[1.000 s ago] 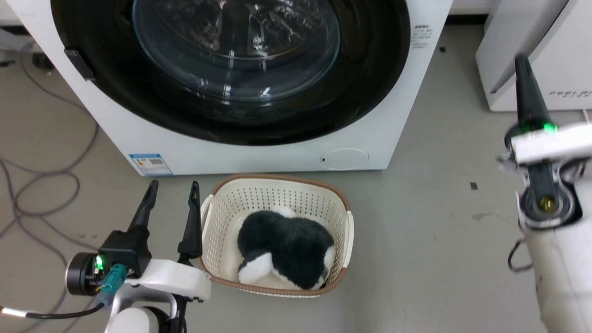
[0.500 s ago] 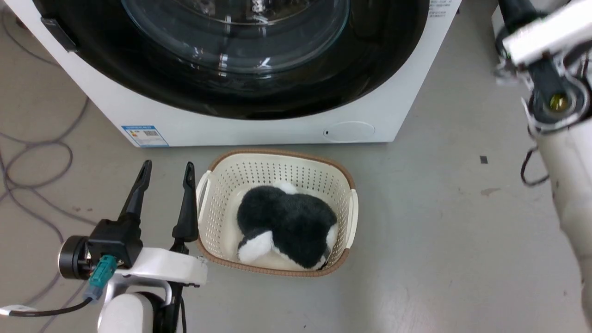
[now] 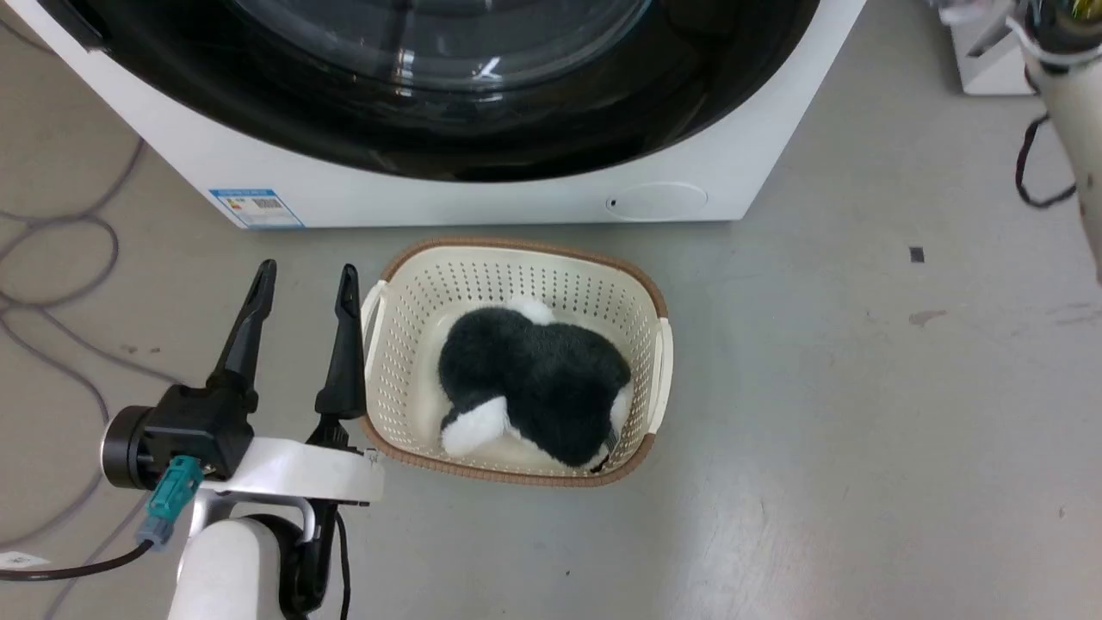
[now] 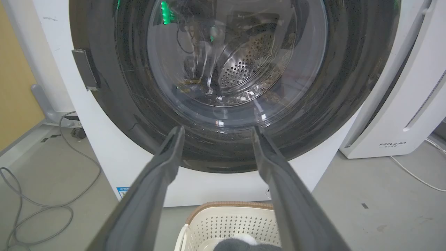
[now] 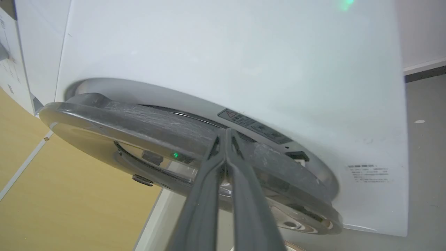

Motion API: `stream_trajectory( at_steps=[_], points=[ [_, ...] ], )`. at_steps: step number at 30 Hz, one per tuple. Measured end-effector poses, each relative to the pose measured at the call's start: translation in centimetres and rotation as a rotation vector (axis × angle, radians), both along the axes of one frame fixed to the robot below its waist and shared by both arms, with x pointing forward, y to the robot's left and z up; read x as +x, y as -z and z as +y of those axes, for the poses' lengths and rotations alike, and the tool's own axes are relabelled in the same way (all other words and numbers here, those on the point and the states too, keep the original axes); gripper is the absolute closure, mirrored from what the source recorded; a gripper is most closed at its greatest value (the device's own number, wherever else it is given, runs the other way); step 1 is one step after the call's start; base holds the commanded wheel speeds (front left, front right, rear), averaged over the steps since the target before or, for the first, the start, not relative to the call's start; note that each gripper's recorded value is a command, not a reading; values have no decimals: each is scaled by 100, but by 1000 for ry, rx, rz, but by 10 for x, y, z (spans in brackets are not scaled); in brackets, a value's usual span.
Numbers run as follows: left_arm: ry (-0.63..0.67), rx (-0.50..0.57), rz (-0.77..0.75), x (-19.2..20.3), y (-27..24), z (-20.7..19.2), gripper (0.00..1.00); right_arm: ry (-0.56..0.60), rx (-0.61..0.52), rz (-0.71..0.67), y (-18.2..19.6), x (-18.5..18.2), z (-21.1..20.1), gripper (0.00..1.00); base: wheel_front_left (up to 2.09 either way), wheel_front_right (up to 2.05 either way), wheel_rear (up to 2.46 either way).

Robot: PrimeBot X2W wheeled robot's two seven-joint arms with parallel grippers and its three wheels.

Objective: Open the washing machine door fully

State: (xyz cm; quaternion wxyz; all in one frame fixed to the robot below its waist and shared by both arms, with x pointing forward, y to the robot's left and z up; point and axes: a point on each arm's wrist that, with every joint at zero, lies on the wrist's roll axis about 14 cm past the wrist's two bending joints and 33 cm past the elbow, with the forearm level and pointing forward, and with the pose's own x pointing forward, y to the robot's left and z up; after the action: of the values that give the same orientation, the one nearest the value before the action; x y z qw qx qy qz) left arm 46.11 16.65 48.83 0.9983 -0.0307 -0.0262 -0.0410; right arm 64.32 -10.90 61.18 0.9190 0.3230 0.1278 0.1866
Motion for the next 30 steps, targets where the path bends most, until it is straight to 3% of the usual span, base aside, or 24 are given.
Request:
stream_trajectory(
  at_steps=[19, 30],
  points=[
    [14, -28, -6, 19, 16, -1, 0, -177, -95, 229, 16, 24, 31, 100, 0, 0, 0],
    [19, -39, -23, 26, 17, -1, 0, -274, -66, 367, 20, 19, 38, 100, 0, 0, 0]
  ],
)
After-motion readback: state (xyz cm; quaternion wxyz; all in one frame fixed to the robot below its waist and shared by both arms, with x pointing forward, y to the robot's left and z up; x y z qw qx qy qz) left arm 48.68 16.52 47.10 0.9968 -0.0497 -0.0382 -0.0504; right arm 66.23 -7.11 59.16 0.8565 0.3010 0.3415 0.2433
